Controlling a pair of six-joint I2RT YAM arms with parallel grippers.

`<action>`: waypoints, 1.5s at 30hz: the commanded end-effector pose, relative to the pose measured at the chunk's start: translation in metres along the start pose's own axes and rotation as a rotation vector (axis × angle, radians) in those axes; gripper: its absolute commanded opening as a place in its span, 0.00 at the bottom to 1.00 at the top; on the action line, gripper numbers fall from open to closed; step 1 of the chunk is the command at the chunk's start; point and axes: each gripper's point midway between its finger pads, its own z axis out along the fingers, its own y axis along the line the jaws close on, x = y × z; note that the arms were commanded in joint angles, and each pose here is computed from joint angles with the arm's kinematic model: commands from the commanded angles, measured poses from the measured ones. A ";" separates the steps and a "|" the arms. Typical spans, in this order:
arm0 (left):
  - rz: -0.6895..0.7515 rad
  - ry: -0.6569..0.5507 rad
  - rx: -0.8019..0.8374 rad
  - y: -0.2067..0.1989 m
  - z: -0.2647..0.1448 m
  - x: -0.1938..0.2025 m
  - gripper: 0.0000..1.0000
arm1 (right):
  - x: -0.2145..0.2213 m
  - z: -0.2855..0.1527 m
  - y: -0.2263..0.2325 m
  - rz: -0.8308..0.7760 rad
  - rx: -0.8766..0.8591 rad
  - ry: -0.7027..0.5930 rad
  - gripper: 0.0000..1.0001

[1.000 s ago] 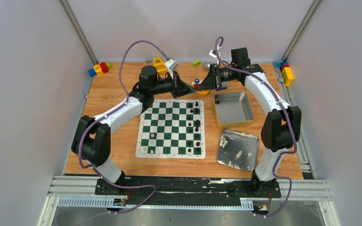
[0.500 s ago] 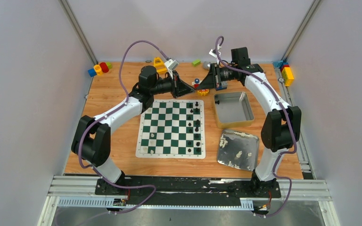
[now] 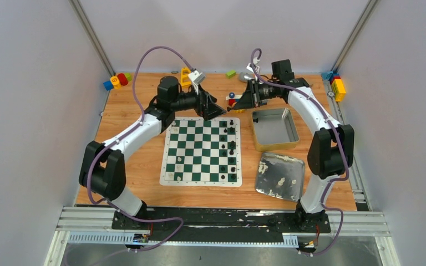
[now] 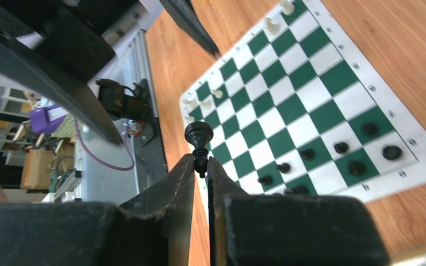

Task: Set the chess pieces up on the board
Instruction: Place the chess piece on the chessboard.

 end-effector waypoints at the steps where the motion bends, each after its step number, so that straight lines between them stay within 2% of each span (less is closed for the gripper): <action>1: 0.119 -0.017 -0.068 0.012 -0.037 -0.024 1.00 | -0.001 -0.022 0.000 -0.110 0.120 -0.001 0.00; 6: 0.161 0.052 -0.202 0.041 -0.082 -0.018 1.00 | 0.019 -0.031 -0.029 -0.152 0.317 0.108 0.00; 11: 0.213 0.131 -0.374 0.061 -0.129 -0.013 1.00 | 0.052 -0.026 -0.064 -0.221 0.527 0.331 0.00; 14: 0.194 0.160 -0.450 0.069 -0.154 -0.011 1.00 | 0.066 -0.021 -0.083 -0.247 0.626 0.462 0.00; 23: 0.149 0.153 -0.603 0.084 -0.213 -0.021 1.00 | 0.083 0.013 -0.105 -0.299 0.710 0.683 0.00; 34: 0.122 0.173 -0.634 0.089 -0.226 -0.013 1.00 | 0.105 0.034 -0.121 -0.326 0.720 0.836 0.00; 45: 0.115 0.171 -0.627 0.087 -0.225 -0.013 1.00 | 0.119 0.047 -0.129 -0.334 0.715 0.890 0.00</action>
